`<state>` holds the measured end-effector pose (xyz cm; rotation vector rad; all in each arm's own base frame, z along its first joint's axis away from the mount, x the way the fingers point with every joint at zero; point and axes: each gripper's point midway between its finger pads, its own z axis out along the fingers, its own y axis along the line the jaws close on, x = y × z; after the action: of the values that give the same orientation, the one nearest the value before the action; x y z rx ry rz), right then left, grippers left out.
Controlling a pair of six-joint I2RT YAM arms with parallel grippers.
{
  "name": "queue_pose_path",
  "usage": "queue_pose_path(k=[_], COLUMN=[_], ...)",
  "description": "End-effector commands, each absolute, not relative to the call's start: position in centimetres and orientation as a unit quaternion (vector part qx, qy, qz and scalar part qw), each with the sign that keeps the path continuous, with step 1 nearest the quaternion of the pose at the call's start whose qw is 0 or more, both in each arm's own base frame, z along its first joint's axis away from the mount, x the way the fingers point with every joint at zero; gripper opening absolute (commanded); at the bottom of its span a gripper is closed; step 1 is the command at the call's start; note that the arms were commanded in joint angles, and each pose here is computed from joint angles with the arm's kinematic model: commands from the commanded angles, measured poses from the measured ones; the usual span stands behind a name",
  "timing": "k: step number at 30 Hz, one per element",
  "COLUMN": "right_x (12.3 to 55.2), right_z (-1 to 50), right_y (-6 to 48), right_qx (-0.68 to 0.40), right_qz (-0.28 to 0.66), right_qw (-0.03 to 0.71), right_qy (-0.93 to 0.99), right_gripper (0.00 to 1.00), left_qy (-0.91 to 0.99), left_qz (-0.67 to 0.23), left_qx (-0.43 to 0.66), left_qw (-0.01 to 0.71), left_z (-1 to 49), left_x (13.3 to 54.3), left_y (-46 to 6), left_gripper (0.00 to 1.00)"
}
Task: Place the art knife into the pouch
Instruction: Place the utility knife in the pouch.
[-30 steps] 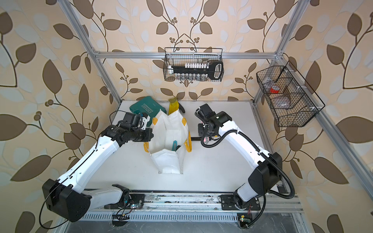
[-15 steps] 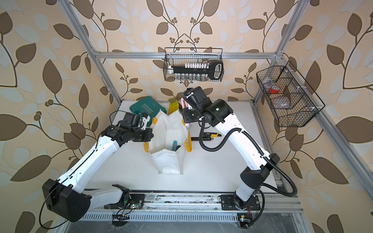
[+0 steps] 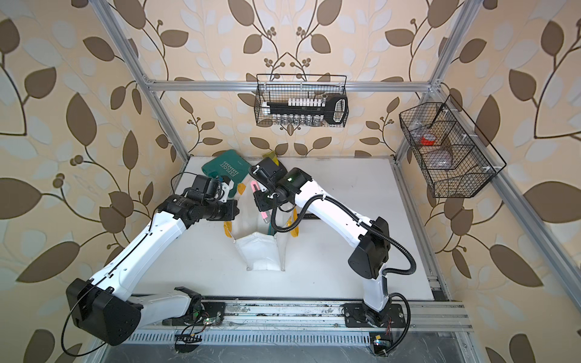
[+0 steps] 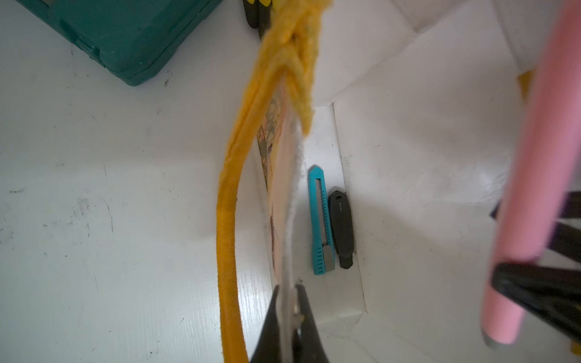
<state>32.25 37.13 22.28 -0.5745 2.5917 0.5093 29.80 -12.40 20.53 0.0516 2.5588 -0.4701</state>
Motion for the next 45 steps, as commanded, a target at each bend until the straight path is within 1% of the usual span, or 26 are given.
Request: queue_pose_path(k=[1, 7, 12, 26, 41, 45], right_x=[31.9, 31.0, 30.5, 30.0, 28.2, 27.8], right_z=[19.9, 14.3, 10.9, 5.8, 2.3, 1.7], right_y=[37.8, 36.5, 35.5, 31.5, 30.3, 30.1], right_qx=[-0.223, -0.249, -0.254, -0.267, -0.263, -0.262], right_qz=[0.174, 0.114, 0.082, -0.039, -0.046, -0.046], right_qw=[0.198, 0.145, 0.113, 0.054, 0.009, 0.001], right_qy=[0.938, 0.951, 0.957, 0.962, 0.964, 0.964], right_gripper=[0.20, 0.20, 0.19, 0.19, 0.21, 0.24], left_qy=[0.943, 0.943, 0.944, 0.946, 0.945, 0.945], left_qz=[-0.172, -0.172, -0.169, -0.165, -0.166, -0.167], left_qx=[0.025, 0.025, 0.024, 0.024, 0.025, 0.026], left_qw=[0.283, 0.283, 0.284, 0.279, 0.280, 0.280], left_z=[21.1, 21.1, 21.1, 20.8, 20.8, 20.9], left_x=[30.4, 30.4, 30.4, 30.5, 30.5, 30.5], left_y=[-12.2, -12.2, -12.1, -12.0, -12.1, -12.1], left_gripper=[0.00, 0.00, 0.00, 0.00, 0.00, 0.00])
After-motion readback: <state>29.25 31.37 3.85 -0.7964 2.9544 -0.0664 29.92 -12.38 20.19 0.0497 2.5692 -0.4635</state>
